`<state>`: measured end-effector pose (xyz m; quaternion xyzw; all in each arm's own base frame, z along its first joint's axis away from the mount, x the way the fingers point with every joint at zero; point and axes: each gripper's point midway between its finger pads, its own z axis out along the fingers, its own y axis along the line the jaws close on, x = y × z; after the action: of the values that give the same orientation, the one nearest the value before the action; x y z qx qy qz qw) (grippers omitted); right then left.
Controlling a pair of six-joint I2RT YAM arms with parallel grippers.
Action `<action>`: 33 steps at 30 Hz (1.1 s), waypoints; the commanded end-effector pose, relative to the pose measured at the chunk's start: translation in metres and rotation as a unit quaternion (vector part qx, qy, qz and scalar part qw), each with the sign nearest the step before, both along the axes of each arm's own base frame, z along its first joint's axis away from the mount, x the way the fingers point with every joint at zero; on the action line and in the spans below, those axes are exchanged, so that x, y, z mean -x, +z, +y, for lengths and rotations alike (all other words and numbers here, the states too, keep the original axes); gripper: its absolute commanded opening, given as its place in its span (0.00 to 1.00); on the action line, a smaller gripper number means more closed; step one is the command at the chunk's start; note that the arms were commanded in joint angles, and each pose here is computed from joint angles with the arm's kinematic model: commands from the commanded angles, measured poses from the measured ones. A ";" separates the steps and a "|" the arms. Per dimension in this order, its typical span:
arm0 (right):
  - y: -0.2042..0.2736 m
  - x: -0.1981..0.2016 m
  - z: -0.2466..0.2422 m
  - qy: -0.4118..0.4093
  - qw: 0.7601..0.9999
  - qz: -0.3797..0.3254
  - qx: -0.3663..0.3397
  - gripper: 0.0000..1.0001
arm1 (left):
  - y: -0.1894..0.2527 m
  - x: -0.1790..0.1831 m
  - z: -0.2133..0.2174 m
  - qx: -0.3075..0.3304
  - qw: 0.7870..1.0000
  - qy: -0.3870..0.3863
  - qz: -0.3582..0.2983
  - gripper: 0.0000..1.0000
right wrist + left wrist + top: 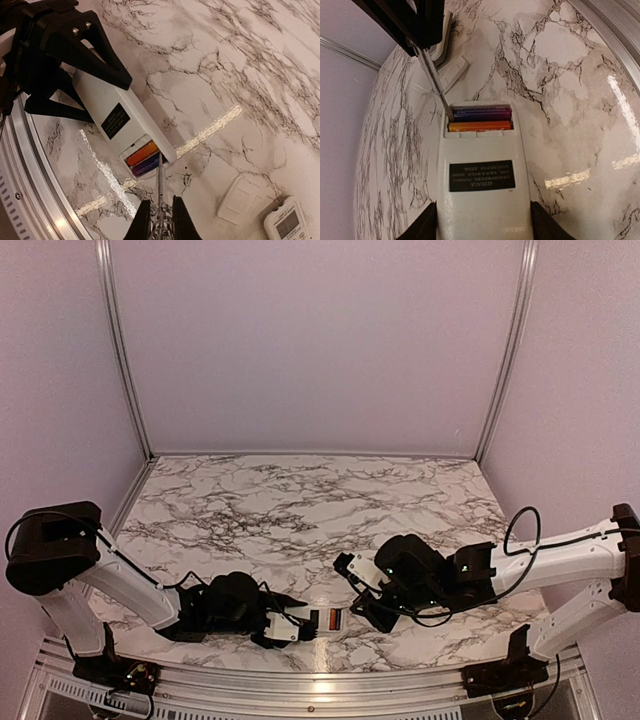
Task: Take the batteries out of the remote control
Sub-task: Remove the battery from the remote control without the battery cover.
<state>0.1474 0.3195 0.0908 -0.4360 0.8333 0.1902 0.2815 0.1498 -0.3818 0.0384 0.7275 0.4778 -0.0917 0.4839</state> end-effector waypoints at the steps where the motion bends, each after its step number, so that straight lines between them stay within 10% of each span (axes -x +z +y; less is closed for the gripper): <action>1: 0.009 -0.007 -0.003 -0.015 1.000 -0.019 0.011 0.00 | -0.014 0.001 0.003 -0.028 1.000 -0.004 0.007 0.00; 33: 0.016 0.003 0.002 0.016 0.998 -0.045 0.030 0.00 | -0.014 0.010 0.001 -0.027 0.999 -0.027 0.027 0.00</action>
<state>0.1443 0.3090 0.0942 -0.4467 0.8331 0.1586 0.2851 0.1512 -0.3853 0.0377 0.7287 0.4775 -0.0933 0.4820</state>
